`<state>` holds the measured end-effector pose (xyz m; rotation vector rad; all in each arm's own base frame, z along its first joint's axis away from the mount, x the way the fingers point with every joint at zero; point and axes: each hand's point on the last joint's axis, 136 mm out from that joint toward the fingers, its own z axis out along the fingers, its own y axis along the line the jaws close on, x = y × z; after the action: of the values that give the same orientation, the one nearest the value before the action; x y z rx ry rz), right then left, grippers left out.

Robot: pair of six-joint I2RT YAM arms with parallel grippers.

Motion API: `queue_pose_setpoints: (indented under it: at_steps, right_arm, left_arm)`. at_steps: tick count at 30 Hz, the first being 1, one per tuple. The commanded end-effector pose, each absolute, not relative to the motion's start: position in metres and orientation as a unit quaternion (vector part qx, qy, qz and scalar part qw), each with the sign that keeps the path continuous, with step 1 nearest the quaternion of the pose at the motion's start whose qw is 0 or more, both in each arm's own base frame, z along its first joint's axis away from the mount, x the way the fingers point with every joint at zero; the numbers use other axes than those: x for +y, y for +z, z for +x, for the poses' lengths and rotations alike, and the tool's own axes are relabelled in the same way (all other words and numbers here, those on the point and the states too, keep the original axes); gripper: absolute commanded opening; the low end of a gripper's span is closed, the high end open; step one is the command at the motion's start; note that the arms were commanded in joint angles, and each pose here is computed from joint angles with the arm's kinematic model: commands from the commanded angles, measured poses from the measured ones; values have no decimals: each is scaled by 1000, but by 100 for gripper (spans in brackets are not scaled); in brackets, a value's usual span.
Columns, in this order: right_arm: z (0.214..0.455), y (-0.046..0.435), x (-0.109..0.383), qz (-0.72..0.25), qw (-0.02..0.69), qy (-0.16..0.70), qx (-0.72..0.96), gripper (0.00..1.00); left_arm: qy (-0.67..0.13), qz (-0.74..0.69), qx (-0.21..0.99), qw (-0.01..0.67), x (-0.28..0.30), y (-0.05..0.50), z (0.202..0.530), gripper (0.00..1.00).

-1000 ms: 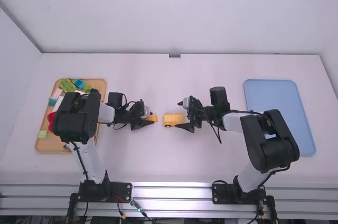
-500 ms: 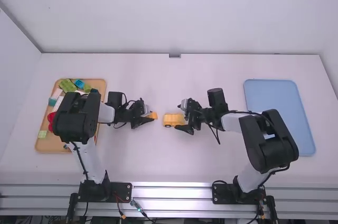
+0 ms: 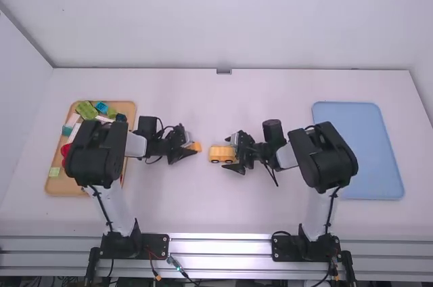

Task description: Assemble lego blocks to make yellow taxi

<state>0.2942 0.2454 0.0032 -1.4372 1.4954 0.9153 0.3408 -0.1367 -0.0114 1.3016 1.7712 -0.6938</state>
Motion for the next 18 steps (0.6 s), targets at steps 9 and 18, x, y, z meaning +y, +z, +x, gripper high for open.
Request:
queue_pose_setpoints:
  at_steps: [9,18]
  right_arm:
    - [296,-18,255,-574,414,404,579,99]
    - [302,-26,255,-571,410,408,582,84]
  left_arm:
    - [-241,550,696,394,-155,6,337,18]
    - [-247,543,694,404,-157,26,336,14]
